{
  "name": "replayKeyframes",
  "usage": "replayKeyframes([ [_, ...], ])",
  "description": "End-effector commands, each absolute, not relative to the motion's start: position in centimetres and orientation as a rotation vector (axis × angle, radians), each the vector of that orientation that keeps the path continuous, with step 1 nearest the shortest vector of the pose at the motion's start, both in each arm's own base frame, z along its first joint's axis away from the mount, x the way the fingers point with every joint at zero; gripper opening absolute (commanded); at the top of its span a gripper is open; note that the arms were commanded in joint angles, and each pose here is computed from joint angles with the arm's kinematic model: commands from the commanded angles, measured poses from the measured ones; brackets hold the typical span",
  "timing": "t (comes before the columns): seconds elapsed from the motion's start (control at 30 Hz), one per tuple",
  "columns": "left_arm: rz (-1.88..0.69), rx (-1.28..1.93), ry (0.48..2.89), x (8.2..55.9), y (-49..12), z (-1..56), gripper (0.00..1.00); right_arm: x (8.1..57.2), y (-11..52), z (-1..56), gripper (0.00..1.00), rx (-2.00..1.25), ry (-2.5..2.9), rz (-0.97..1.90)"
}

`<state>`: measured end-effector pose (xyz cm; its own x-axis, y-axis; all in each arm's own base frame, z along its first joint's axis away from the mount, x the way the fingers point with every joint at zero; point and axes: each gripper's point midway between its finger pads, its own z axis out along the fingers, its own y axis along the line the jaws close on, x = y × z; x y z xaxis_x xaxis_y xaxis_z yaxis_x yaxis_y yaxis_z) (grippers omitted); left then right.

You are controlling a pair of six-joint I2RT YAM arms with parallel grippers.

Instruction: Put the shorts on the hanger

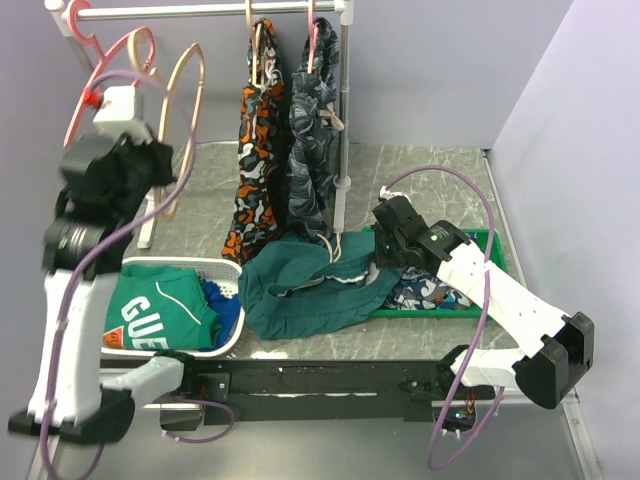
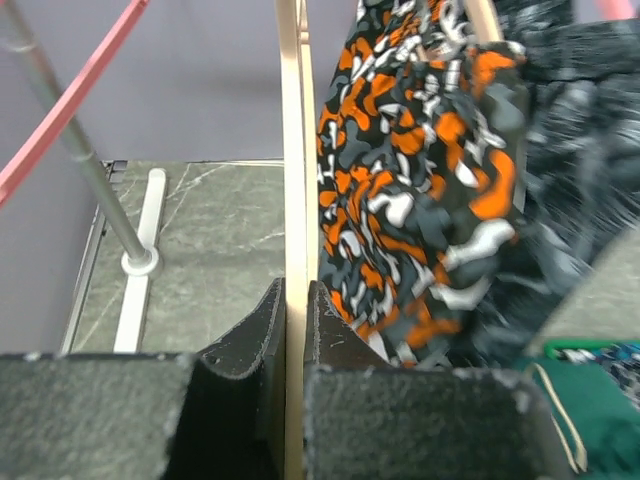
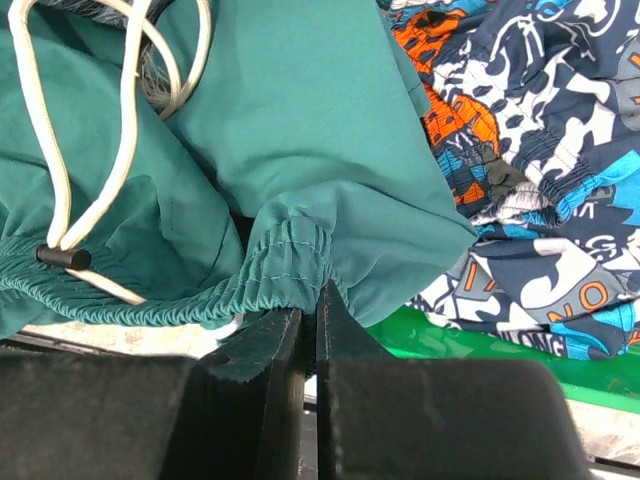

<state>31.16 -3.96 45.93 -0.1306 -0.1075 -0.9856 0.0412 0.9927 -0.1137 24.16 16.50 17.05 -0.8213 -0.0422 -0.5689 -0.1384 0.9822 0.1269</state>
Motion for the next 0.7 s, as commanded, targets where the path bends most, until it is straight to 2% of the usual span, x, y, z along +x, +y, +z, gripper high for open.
replayKeyframes([
  [0.0, -0.218, -0.081, 1.587, 25.2, -3.8, 48.8, 0.01, 24.8, 16.6, 19.3, 0.07, -0.089, 2.445, 0.245],
  [0.13, -0.345, -0.028, 1.507, 20.5, -5.0, 50.0, 0.01, 24.5, 16.2, 19.7, 0.07, -0.062, 2.433, 0.248],
  [0.33, -0.689, 0.294, 1.39, 13.4, -11.1, 51.6, 0.01, 24.3, 15.7, 20.0, 0.07, -0.016, 2.412, 0.25],
  [0.67, -0.859, 0.409, 1.456, 13.7, -14.1, 50.0, 0.01, 23.6, 14.5, 19.5, 0.05, 0.129, 2.363, 0.273],
])
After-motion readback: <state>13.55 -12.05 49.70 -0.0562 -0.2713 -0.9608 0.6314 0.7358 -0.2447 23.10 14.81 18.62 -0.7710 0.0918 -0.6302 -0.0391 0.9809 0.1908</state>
